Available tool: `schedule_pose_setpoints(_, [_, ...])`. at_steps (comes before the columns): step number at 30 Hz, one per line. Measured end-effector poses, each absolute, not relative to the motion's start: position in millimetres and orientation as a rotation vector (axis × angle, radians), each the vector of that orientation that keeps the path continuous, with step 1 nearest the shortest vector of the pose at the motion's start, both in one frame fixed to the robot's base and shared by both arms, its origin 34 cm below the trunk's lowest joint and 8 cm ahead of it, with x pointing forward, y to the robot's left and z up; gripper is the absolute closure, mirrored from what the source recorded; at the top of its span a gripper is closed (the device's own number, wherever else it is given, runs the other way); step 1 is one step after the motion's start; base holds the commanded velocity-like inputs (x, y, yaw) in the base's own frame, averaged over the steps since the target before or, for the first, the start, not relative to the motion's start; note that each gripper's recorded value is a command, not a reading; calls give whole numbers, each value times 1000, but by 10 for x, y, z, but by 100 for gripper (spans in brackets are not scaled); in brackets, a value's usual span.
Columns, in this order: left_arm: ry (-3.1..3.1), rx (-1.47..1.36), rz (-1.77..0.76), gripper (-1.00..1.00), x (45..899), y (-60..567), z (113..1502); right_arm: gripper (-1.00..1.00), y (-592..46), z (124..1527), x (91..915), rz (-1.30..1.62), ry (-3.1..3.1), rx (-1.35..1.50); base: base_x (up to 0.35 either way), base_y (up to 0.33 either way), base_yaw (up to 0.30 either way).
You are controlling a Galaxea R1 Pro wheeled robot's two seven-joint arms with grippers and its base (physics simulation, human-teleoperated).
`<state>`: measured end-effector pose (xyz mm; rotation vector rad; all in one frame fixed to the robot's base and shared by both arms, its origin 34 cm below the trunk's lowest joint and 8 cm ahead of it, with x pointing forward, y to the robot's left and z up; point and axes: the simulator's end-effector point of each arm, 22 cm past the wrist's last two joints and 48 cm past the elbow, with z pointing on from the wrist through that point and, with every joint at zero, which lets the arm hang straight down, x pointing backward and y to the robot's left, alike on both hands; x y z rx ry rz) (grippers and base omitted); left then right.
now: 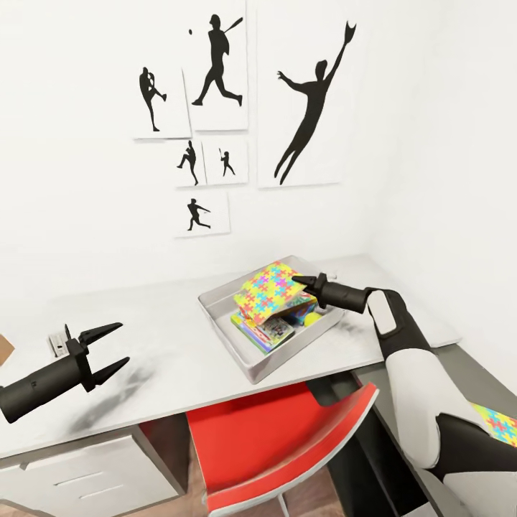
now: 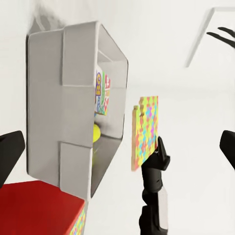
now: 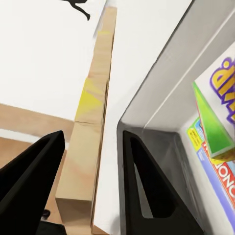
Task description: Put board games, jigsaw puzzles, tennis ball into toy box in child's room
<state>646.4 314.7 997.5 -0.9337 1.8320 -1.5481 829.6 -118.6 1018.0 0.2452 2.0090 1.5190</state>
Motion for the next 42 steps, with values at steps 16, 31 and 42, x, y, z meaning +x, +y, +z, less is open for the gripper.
schedule_pose_setpoints(16, [1835, -934, -1545, -100, 6464, 3149, 9969, 100, -1093, 9881, 8289, 1525, 2104, 314, 2, 3, 0])
schedule_pose_setpoints(31, [1836, -936, -1541, -100, 6460, 3158, 9966, 100, -1153, 9716, 8307, 1441, 2170, 348, 114, 140, 0])
schedule_pose_setpoints(42, [1836, -937, -1545, -100, 6461, 3149, 9959, 100, -1192, 9679, 8307, 1430, 2178, 357, 37, 33, 0])
